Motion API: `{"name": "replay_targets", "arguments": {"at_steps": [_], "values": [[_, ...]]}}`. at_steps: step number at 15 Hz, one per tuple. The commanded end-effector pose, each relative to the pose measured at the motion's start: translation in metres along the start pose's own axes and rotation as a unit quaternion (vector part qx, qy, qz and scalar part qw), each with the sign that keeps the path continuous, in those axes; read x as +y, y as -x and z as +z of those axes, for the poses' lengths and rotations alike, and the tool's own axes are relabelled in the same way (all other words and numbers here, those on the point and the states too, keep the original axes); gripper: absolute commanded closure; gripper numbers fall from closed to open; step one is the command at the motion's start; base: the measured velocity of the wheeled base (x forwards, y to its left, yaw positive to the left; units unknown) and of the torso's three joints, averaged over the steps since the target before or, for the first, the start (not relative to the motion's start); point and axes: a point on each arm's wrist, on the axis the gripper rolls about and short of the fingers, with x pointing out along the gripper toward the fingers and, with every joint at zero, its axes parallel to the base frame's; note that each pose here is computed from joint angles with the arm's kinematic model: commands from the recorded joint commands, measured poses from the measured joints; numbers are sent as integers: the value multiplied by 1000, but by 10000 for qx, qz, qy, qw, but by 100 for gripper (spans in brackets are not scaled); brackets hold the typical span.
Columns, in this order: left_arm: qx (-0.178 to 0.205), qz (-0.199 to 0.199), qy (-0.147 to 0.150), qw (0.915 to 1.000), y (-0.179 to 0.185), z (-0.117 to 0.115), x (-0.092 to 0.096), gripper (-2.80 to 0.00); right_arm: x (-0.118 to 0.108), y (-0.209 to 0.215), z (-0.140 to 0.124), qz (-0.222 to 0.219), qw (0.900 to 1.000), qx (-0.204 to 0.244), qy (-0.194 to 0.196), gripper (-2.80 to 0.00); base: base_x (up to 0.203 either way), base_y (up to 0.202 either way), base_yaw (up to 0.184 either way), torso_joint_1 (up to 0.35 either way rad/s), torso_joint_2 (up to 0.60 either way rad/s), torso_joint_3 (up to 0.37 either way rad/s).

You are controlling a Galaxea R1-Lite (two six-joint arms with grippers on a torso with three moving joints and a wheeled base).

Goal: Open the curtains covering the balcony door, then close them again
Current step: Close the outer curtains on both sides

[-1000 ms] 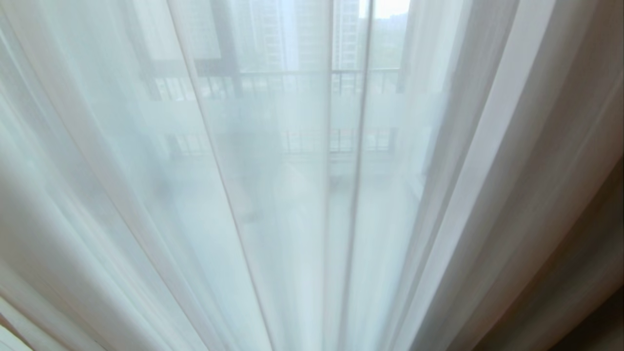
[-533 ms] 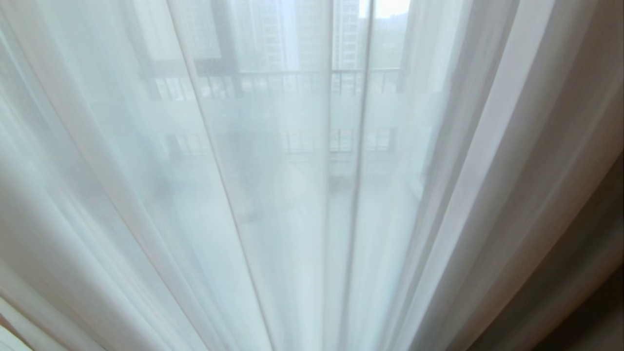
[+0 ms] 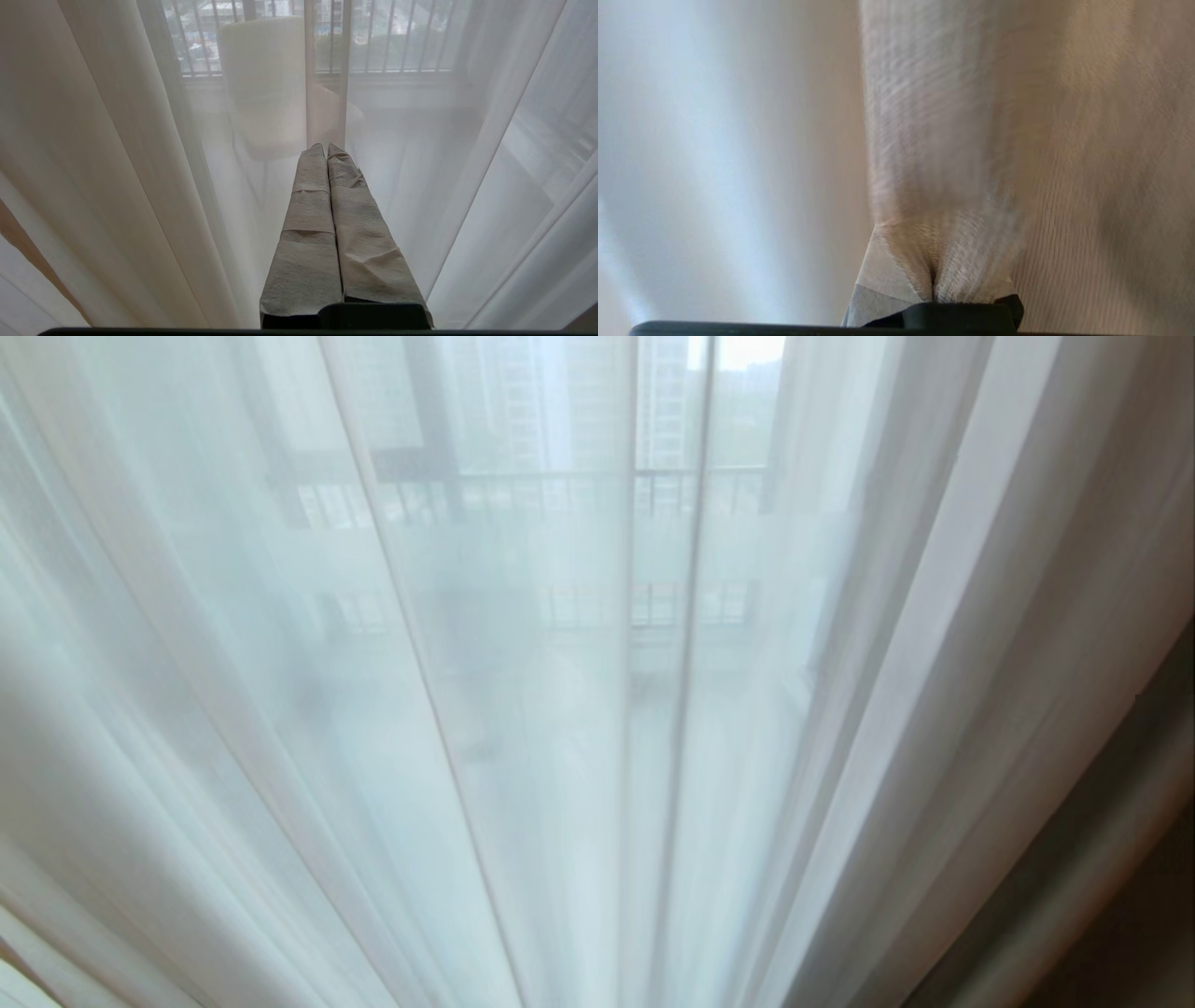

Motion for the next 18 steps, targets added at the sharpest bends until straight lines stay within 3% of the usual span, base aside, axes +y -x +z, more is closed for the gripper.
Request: {"name": "replay_targets", "arguments": {"at_steps": [1,4,9,18], "values": [[1,2,-1,10000,0,0,0,0,21,12,15,386,9989,-233,-86,0,0,0,0,0,0,0],[-6,2,-1,10000,0,0,0,0,47,21,25,929,9948,-384,-173,0,0,0,0,0,0,0],[-6,2,-1,10000,0,0,0,0,84,26,27,1694,9839,-537,210,0,0,0,0,0,0,0],[-6,3,-1,10000,0,0,0,0,164,2,3,1973,9777,-393,607,0,0,0,0,0,0,0]]}}
